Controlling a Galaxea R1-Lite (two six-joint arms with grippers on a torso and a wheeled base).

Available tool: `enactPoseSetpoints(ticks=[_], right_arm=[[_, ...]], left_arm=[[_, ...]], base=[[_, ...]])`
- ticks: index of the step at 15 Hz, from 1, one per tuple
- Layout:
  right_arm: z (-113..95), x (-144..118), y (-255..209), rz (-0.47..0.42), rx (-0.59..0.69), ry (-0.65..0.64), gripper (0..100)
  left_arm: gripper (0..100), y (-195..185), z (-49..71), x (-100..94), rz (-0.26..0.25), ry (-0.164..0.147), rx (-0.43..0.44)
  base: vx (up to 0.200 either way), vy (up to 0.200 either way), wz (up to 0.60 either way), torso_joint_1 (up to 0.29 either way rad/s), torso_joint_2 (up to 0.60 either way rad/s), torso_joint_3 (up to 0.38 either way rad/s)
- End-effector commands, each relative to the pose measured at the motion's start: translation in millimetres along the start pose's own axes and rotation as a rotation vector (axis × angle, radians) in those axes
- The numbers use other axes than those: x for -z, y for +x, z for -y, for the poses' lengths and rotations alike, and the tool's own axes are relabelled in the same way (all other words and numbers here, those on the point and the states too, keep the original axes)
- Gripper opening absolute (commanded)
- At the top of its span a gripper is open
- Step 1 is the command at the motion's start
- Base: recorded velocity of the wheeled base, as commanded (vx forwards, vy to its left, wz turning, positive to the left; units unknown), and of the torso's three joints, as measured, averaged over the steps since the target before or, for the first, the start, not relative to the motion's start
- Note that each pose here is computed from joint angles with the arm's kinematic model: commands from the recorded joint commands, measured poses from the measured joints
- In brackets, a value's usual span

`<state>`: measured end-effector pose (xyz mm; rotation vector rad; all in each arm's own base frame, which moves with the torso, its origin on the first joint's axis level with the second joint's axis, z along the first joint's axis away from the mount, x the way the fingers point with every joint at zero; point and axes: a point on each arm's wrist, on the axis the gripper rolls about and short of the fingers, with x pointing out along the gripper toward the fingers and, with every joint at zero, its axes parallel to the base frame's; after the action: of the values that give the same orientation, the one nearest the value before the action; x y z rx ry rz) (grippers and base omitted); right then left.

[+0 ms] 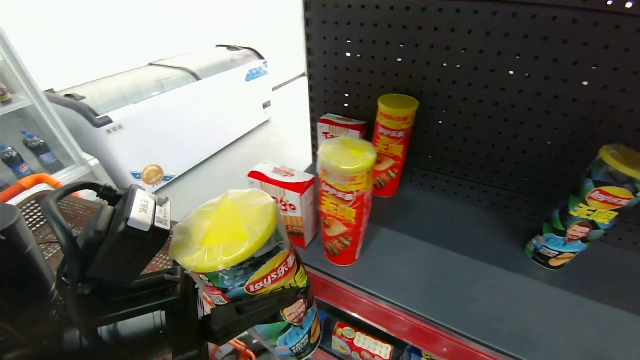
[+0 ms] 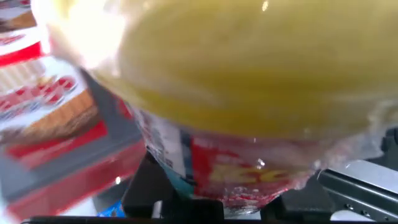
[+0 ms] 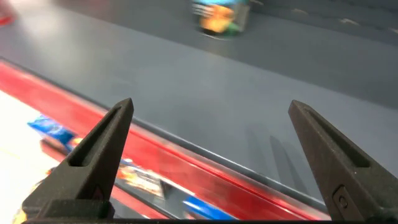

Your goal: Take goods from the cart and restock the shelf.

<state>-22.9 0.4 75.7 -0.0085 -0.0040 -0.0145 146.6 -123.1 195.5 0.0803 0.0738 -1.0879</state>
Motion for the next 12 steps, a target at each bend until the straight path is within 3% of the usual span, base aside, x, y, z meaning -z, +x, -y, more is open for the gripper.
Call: enactPoseSetpoints(ticks=[1, 9, 12], right_arm=[[0.0, -0.1, 0.1, -0.001, -0.001, -0.001, 100], [0.0, -0.1, 0.1, -0.001, -0.001, -0.001, 100], [0.0, 0.1, 0.1, -0.003, 0.001, -0.001, 100]], left_arm=[[0, -2.6, 0.7, 0.2, 0.002, 0.000, -0.004], [0, -4.2, 0.5, 3.7, -0.007, -0.006, -0.006], [0, -5.7, -0.8, 6.9, -0.016, -0.012, -0.016]], base=[[0.000, 0.000, -0.60, 0.017, 0.00, 0.002], [0.000, 0.000, -0.60, 0.001, 0.00, 0.002], [0.000, 0.000, 0.00, 0.000, 0.00, 0.000]])
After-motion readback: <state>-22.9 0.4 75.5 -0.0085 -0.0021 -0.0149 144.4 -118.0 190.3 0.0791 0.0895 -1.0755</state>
